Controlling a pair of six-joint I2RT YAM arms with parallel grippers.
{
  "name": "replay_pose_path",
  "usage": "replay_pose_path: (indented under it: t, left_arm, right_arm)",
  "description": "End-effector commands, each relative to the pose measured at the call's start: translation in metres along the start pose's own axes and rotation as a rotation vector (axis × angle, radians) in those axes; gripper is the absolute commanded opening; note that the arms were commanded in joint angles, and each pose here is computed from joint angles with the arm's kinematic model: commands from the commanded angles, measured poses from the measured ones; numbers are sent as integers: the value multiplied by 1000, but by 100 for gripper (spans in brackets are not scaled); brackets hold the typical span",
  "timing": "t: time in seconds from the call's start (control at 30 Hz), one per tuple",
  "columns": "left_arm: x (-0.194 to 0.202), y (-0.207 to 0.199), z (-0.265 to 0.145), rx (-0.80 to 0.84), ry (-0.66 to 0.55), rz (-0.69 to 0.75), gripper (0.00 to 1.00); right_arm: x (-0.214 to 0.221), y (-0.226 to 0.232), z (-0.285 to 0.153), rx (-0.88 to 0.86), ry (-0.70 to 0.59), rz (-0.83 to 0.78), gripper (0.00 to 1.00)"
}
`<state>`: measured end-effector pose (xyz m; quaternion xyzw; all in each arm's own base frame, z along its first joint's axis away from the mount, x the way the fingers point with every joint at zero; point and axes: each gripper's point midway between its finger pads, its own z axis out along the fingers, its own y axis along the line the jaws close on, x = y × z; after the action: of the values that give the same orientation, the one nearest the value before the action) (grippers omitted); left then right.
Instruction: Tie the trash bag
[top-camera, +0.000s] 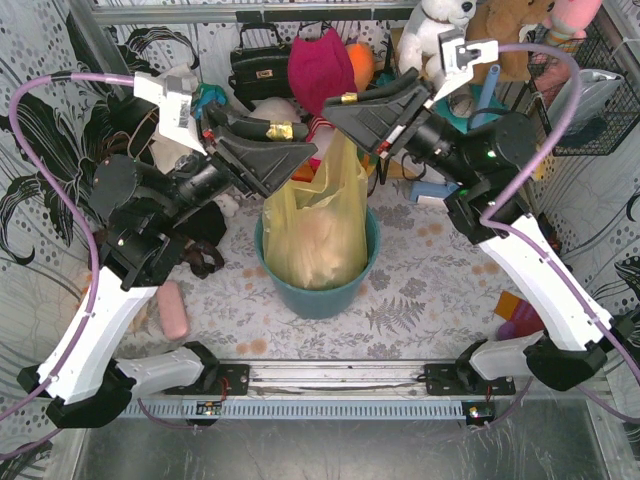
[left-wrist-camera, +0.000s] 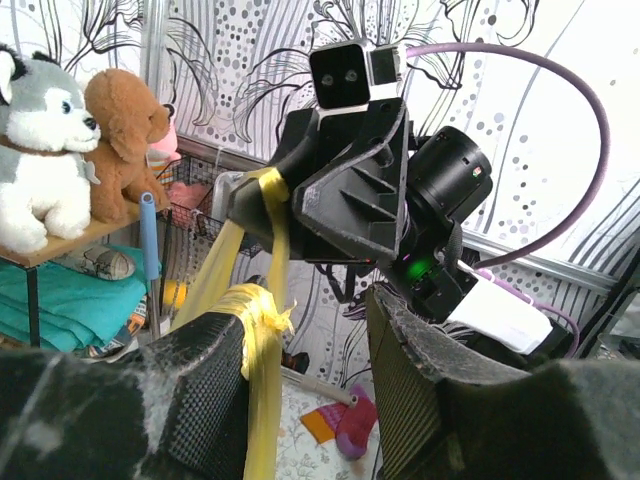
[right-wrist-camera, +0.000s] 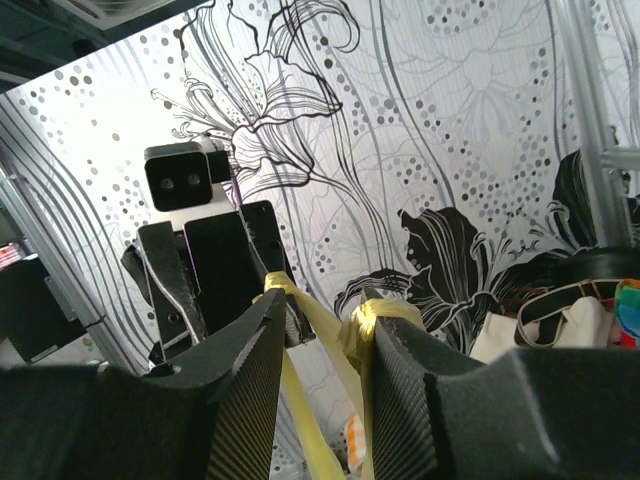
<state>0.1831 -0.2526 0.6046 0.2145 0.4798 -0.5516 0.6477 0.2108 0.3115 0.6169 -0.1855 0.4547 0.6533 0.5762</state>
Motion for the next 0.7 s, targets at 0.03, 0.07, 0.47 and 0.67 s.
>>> replay_pose_path:
  t: [0.03, 0.07, 0.47, 0.67]
  left_arm:
    - [12, 1, -4, 23, -18, -7, 53]
    - [24, 9, -6, 2, -3, -24, 53]
    - [20, 21, 7, -42, 14, 11, 53]
    - [-13, 9, 16, -19, -26, 72, 53]
  right_arm:
    - [12, -20, -19, 99, -22, -34, 36]
    - [22, -30, -24, 128, -18, -14, 36]
    - [8, -38, -12, 167, -35, -61, 34]
    - [-40, -4, 1, 124, -84, -166, 33]
